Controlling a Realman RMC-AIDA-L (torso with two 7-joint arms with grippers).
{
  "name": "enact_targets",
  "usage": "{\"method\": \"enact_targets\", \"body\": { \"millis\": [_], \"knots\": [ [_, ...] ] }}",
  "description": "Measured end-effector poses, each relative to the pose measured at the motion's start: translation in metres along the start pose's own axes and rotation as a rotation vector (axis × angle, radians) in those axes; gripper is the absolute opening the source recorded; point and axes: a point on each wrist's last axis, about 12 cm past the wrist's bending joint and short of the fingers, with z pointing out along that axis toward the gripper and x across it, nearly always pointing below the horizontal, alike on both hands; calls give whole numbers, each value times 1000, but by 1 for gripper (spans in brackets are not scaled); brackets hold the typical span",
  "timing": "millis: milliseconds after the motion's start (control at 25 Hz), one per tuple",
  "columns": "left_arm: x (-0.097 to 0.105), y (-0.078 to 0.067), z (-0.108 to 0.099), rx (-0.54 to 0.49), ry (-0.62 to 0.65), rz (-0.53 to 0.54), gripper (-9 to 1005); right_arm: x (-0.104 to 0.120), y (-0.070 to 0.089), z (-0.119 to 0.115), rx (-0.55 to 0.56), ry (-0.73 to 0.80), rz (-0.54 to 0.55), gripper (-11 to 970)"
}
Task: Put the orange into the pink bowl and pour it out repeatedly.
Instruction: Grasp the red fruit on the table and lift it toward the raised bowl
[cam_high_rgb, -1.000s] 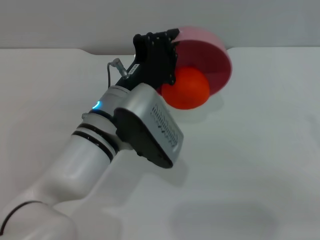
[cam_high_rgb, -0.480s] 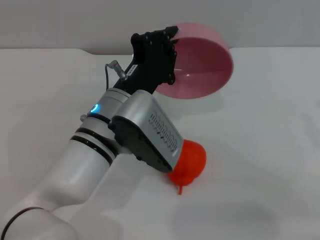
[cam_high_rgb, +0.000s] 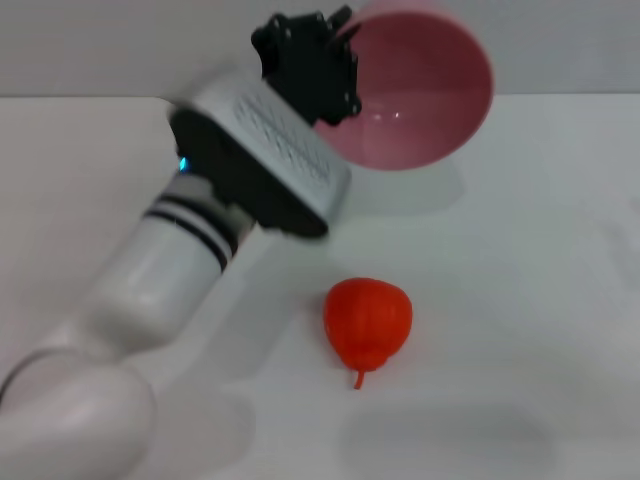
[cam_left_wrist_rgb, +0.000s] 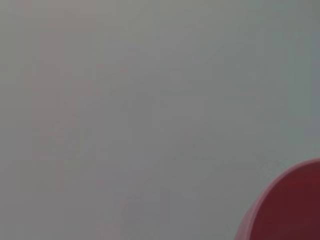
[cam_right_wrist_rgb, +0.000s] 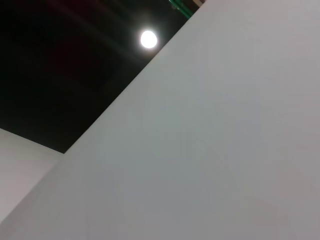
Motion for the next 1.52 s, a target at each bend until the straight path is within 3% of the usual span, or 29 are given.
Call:
{"method": "enact_targets", "body": {
  "millis": [280, 320, 400, 440, 520, 640, 800, 1000, 1200, 1400, 1440, 1520],
  "knots": [
    [-5, 34, 20, 144, 112, -404, 43, 9, -7, -8, 93, 72, 20, 635],
    [-5, 34, 20, 144, 112, -404, 43, 11, -8, -9, 105, 85, 23, 635],
    [1, 55, 29, 220, 172, -571, 43, 14, -10, -11, 128, 111, 26, 635],
    [10, 78, 38, 285, 228, -704, 43, 16, -12, -12, 142, 130, 28, 635],
    [13, 84, 41, 323, 253, -741, 43, 20, -16, -14, 170, 180, 39, 635],
    [30, 118, 53, 545, 393, -894, 43, 28, -24, -15, 202, 281, 68, 635],
    [38, 131, 50, 603, 511, -852, 42, 36, -33, -13, 204, 423, 102, 635],
    [49, 147, 39, 598, 661, -774, 42, 43, -45, -2, 179, 652, 166, 635],
    [58, 161, 30, 572, 710, -773, 43, 43, -52, 14, 133, 903, 195, 634],
    [67, 168, 22, 553, 735, -780, 43, 49, -45, 43, 62, 1234, 192, 634],
    [67, 168, 22, 553, 735, -780, 43, 56, -36, 59, 2, 1355, 177, 634],
    [68, 169, 20, 551, 740, -781, 43, 60, -31, 66, -22, 1417, 173, 634]
  ]
}}
